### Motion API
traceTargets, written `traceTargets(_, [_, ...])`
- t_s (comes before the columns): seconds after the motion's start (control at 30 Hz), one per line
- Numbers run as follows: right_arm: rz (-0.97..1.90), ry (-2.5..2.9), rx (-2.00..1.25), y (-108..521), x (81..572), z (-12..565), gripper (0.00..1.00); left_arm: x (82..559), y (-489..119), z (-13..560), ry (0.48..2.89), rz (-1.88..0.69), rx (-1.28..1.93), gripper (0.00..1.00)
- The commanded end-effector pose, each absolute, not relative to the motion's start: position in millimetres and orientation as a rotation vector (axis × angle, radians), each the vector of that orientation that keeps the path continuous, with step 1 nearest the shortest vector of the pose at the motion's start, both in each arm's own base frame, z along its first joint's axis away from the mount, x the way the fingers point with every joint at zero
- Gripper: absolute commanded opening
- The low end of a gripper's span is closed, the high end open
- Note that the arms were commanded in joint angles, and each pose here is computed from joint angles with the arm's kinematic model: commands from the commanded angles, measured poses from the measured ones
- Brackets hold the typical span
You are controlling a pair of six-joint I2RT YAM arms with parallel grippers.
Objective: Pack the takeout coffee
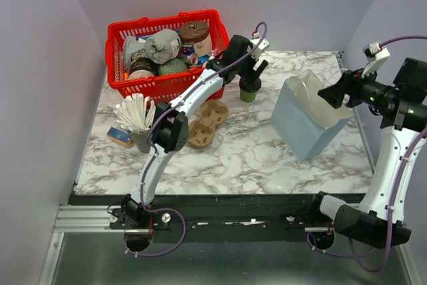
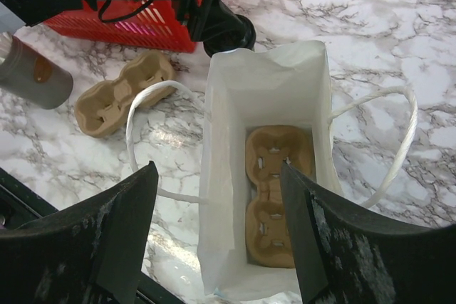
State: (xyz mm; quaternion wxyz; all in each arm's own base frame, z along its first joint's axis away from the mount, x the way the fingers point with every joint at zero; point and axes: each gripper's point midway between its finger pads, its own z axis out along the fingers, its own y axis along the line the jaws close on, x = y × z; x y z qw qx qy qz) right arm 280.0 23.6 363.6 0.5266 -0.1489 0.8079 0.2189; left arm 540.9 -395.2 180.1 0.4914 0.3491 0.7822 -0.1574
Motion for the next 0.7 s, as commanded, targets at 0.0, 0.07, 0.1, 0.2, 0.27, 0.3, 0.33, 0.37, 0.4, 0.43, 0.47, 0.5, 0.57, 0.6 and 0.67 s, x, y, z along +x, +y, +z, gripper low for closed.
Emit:
traceTargets(0.0, [0.553,1.915,-0.375,29,280,368,0.78,543,-356,178,1.964,-0.396,0.868,0.99])
traceTargets(0.07, [0.556,1.918,-0.380,29,279,366,0.78,538,-356,172,1.983,-0.375,0.879,0.99])
traceTargets(0.1, [0.558,1.919,-0.381,30,278,365,0.78,537,-355,170,1.985,-0.359,0.895,0.99])
traceTargets(0.2, [0.559,1.918,-0.384,30,277,363,0.78,533,-356,163,2.003,-0.339,0.907,0.99])
traceTargets(0.27, [0.562,1.920,-0.384,31,276,362,0.78,528,-358,160,2.012,-0.350,0.925,0.99])
traceTargets(0.3, [0.563,1.919,-0.385,31,276,362,0.78,526,-359,157,2.018,-0.354,0.935,0.99])
traceTargets(0.33, [0.565,1.919,-0.385,31,276,362,0.78,523,-360,154,2.025,-0.349,0.956,0.99])
traceTargets(0.37, [0.565,1.919,-0.385,31,276,362,0.78,521,-362,156,2.019,-0.357,0.968,0.99])
traceTargets(0.4, [0.563,1.916,-0.387,31,276,363,0.78,520,-364,149,2.032,-0.365,0.979,0.99])
traceTargets(0.43, [0.564,1.918,-0.386,31,276,362,0.78,516,-365,147,2.041,-0.376,0.997,0.99])
traceTargets(0.47, [0.563,1.916,-0.387,31,276,363,0.78,515,-366,145,2.047,-0.378,1.001,0.99])
traceTargets(0.5, [0.564,1.918,-0.386,31,276,362,0.78,514,-366,141,2.055,-0.379,1.004,0.99])
traceTargets(0.57, [0.566,1.920,-0.385,31,276,362,0.78,511,-367,139,2.062,-0.392,1.013,0.99])
traceTargets(0.6, [0.566,1.918,-0.386,31,276,362,0.78,511,-367,137,2.067,-0.389,1.013,0.99])
traceTargets(0.67, [0.569,1.922,-0.385,31,277,360,0.78,510,-368,136,2.066,-0.390,1.021,0.99])
